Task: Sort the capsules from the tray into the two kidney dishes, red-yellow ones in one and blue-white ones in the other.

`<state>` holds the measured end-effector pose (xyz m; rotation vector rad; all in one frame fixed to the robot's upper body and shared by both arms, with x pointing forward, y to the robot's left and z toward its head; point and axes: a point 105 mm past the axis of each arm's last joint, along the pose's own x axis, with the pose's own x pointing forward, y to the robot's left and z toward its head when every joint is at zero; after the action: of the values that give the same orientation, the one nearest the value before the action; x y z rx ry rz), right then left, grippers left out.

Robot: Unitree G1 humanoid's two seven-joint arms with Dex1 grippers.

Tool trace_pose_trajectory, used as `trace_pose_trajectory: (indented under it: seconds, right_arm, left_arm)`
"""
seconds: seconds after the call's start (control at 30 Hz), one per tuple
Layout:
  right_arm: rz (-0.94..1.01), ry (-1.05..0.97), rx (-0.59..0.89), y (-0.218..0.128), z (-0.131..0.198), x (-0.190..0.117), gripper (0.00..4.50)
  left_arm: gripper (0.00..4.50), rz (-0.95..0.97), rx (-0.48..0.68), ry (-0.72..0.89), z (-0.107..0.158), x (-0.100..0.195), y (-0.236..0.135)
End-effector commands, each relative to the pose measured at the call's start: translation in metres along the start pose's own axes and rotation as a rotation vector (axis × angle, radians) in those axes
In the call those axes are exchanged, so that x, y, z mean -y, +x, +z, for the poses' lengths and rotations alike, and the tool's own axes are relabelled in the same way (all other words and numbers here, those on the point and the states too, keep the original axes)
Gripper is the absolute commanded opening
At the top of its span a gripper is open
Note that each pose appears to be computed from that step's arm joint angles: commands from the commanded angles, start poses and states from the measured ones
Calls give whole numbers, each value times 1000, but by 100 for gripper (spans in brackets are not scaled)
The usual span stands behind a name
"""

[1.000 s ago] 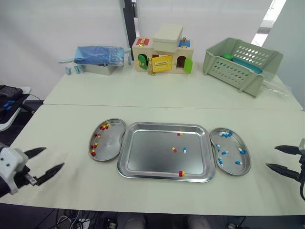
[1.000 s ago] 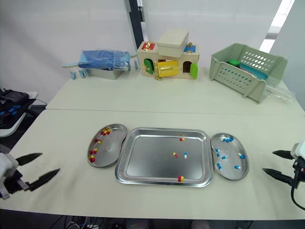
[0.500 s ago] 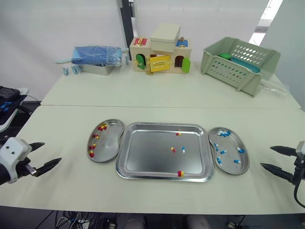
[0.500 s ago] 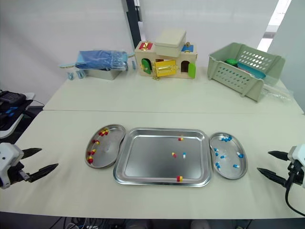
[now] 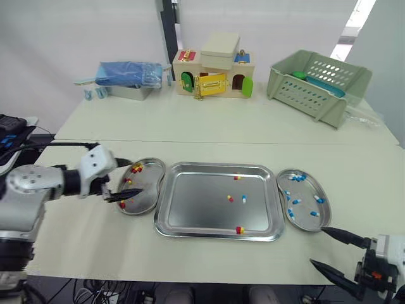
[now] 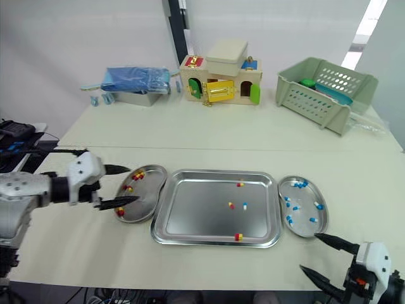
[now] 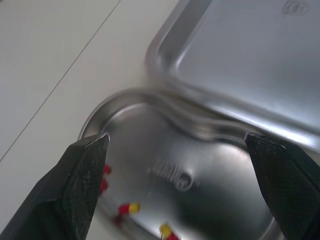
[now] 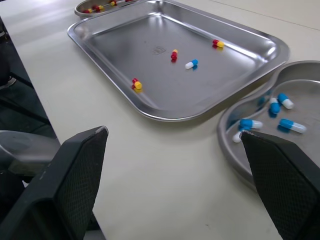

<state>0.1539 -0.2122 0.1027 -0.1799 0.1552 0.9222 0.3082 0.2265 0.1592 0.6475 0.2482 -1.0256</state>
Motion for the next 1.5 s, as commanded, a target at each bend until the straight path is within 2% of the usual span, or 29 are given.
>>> trace_pose_trajectory:
  seconds: [0.03,0.3,0.57,0.87,1.17,1.27,1.5]
  right_arm:
    - [2,-60,44,10,11,-5,447]
    - [-19,-73,86,27,23,-15,447]
    - [-23,-27,74,29,12,-28,447]
    - [-52,-15,89,30,7,-32,447]
    - [-70,-4,96,33,2,-38,447]
    - [-72,-3,92,32,1,-39,450]
    - [-75,-5,84,31,2,-40,450]
  left_arm:
    - [450,-99,35,79,21,11,23]
    - [450,-314,104,224,52,39,85]
    - [450,-435,131,295,73,51,139]
    - [450,-532,112,311,71,70,167]
    - [450,-563,98,309,72,74,179]
    - [394,-570,88,313,72,75,180]
    - [168,-578,18,290,67,73,185]
